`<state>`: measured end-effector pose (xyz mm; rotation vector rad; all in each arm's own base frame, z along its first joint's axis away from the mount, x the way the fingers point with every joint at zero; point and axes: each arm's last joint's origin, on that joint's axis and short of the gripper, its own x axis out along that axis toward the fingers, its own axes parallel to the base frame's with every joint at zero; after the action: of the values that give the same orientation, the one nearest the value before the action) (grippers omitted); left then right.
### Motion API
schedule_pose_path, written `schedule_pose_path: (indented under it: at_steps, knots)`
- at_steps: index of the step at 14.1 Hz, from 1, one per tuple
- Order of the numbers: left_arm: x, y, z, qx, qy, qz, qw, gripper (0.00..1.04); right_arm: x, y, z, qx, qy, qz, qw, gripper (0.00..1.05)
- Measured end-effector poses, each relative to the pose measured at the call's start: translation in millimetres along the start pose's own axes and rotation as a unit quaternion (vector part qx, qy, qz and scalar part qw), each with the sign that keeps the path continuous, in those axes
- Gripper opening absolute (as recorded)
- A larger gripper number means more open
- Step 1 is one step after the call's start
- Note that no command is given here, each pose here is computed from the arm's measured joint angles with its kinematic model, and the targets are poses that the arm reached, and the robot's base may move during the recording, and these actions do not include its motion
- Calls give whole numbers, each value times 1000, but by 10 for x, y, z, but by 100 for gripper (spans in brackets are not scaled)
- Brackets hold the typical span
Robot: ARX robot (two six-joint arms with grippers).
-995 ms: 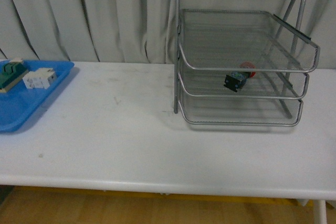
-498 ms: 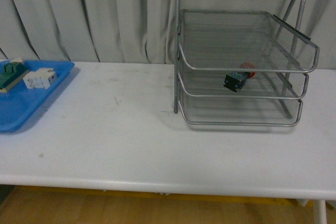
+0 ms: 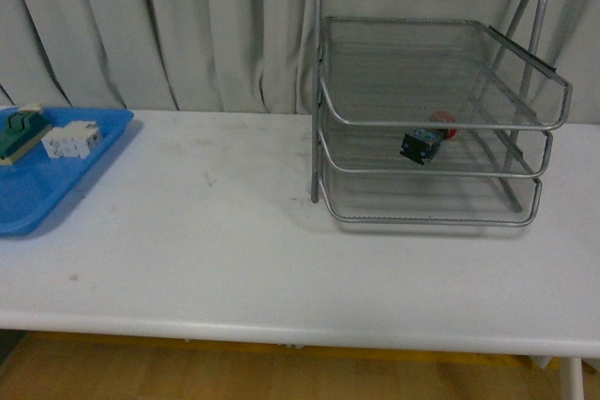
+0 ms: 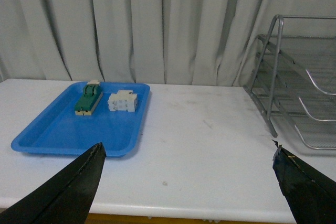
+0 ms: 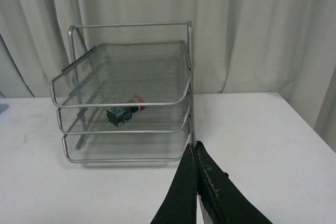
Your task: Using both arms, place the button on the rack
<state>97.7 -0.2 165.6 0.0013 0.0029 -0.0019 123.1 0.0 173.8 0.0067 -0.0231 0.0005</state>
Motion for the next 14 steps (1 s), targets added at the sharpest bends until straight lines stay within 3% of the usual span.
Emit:
schedule_pose_path:
  at_steps: [14]
  knots:
    - [0, 0, 0, 0, 0, 0, 1000, 98, -260, 0, -63, 0, 8, 0, 1000, 2]
